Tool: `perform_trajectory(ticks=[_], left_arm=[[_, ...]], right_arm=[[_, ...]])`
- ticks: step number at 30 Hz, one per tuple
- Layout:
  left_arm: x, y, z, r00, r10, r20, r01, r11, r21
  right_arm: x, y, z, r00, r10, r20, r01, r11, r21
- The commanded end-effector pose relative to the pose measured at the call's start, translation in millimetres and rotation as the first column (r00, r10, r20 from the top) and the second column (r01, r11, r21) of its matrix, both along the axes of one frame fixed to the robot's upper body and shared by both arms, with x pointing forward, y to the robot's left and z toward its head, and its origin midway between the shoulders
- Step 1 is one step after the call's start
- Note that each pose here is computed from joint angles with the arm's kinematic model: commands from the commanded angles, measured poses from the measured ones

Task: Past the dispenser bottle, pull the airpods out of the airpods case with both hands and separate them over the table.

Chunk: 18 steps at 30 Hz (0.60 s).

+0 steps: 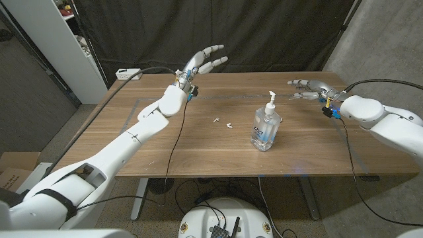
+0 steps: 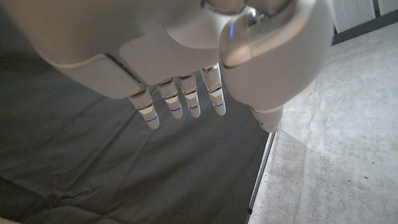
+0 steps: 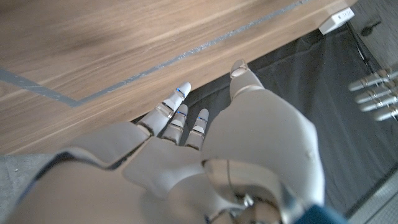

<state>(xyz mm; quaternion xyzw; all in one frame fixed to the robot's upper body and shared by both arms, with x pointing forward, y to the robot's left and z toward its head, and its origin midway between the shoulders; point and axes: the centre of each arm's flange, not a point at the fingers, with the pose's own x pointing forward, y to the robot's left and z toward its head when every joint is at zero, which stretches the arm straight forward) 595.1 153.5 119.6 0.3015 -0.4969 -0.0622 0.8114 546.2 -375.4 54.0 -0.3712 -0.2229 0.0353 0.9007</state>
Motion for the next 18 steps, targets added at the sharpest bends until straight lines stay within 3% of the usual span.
perform_trajectory(ticks=[1, 6, 10, 18], left_arm=[[11.4, 3.0, -11.5, 0.952, -0.271, -0.144, 0.254, 0.959, -0.122], [12.3, -2.6, -20.3, 0.906, -0.375, -0.199, 0.347, 0.924, -0.163], [11.0, -6.1, -29.7, 0.883, -0.415, -0.221, 0.382, 0.907, -0.177], [1.6, -3.8, -39.0, 0.877, -0.427, -0.219, 0.389, 0.9, -0.197]], right_arm=[[-5.4, -9.4, 6.3, 0.994, 0.029, 0.103, -0.045, 0.987, 0.152], [-5.7, -8.0, 5.5, 0.992, 0.031, 0.126, -0.056, 0.979, 0.197], [-7.5, -3.9, 2.8, 0.989, 0.022, 0.143, -0.052, 0.976, 0.21], [-6.9, 6.5, 1.3, 0.99, 0.025, 0.138, -0.059, 0.968, 0.245]])
